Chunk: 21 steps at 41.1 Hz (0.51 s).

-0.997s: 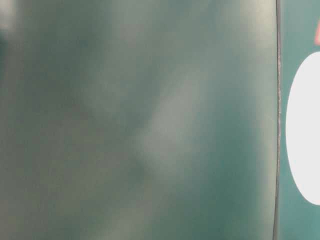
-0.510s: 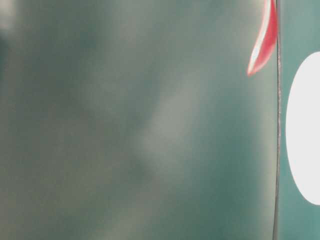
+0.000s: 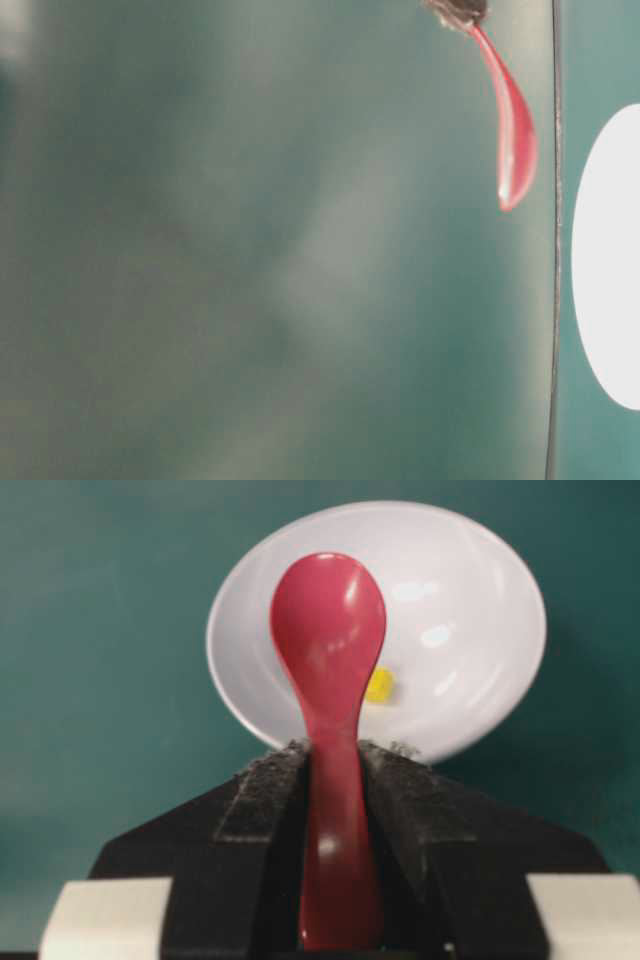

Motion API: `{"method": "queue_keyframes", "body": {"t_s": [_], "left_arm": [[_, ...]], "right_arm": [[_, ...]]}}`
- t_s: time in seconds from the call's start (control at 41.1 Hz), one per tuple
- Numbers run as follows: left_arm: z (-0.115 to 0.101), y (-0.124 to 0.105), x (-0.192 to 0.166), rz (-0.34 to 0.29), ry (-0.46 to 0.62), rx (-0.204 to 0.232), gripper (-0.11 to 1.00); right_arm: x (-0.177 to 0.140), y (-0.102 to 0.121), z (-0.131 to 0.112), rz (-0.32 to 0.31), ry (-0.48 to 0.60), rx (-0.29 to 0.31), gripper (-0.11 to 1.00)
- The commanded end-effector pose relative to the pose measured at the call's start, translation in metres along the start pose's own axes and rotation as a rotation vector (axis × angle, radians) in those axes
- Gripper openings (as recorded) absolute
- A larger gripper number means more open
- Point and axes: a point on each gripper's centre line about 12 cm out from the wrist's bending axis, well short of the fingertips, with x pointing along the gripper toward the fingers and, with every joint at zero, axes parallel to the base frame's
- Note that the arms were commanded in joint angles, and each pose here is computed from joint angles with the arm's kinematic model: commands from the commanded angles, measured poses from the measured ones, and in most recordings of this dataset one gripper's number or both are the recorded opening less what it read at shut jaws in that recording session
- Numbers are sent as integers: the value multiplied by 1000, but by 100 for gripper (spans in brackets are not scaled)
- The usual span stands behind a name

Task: Scoop the yellow hexagonal prism block from the bowl with a spoon using the right arm.
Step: 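Carry the spoon with the right gripper over the white bowl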

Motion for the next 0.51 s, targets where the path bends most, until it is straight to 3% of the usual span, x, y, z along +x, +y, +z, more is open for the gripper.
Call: {"method": "queue_keyframes", "body": {"t_s": [0.0,0.486], "left_arm": [[11,0,3,1,-31,2,2],[9,0,3,2,-25,0,2]], "right_arm": [[2,-3,15,3,2,10,24],[4,-8,49,69,172,35,24]]}}
